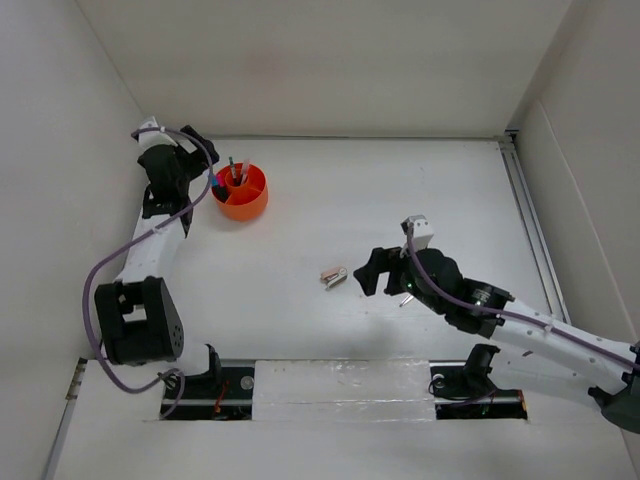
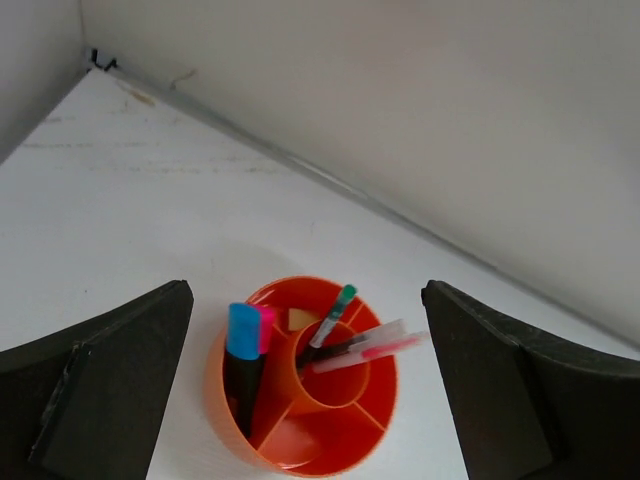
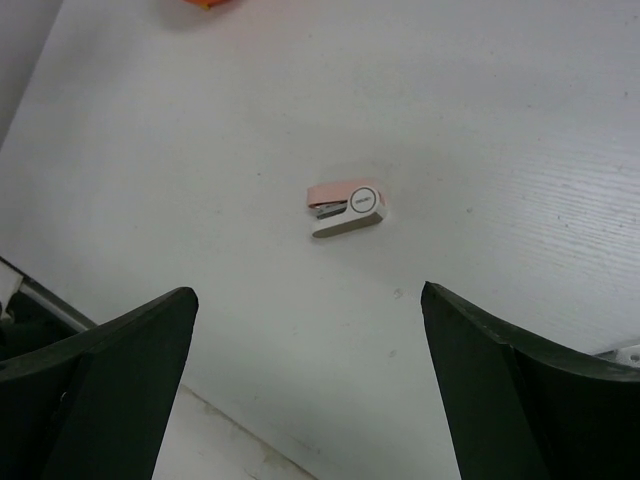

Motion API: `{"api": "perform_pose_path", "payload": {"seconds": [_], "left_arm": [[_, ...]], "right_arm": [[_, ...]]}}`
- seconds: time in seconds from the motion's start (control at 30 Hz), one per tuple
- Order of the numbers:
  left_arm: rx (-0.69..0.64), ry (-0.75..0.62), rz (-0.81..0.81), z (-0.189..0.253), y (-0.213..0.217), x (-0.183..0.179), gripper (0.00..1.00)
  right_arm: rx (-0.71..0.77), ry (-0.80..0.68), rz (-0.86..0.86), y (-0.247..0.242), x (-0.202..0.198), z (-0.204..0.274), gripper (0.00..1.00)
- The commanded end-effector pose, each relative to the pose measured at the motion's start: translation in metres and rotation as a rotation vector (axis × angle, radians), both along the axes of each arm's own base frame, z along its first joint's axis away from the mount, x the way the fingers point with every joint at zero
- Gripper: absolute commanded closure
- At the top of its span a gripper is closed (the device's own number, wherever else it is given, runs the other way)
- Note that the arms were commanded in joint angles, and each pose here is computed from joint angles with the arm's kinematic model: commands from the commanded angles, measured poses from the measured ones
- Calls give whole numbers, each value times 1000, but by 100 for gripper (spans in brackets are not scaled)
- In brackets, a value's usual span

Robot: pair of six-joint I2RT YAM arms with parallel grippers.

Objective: Sort the stationery into containers
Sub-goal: Place the pen in the storage box.

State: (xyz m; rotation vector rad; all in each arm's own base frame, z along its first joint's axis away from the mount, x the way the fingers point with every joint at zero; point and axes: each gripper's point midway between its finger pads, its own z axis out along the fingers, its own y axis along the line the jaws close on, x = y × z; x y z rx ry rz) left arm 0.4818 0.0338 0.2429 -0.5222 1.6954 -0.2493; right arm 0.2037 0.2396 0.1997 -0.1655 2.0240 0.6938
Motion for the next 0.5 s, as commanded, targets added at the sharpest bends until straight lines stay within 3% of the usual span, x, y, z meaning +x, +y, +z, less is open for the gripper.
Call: {"api": "perform_pose_path", "payload": {"seconds": [0.0,0.23,0.3,0.37,0.47], "left_arm": [[-46,-184,16,88,-2,-22,0],[-57,-312,-115,202,-30,-70,0],[-104,-322,-104,215,-32,-91,0],[-189,-478,-118,249,-41,-137,0],[-156,-697,-215,263,-60,-209,0]], "right_arm": [[14,-8,-74,0,11,16,0],[-43,83,-277,-27,23,-2,0],[-40,110,-355,-41,29,-4,0],[7,136,-431,-55,32,-2,0],[6,162,-532,-85,41,-10,0]]}}
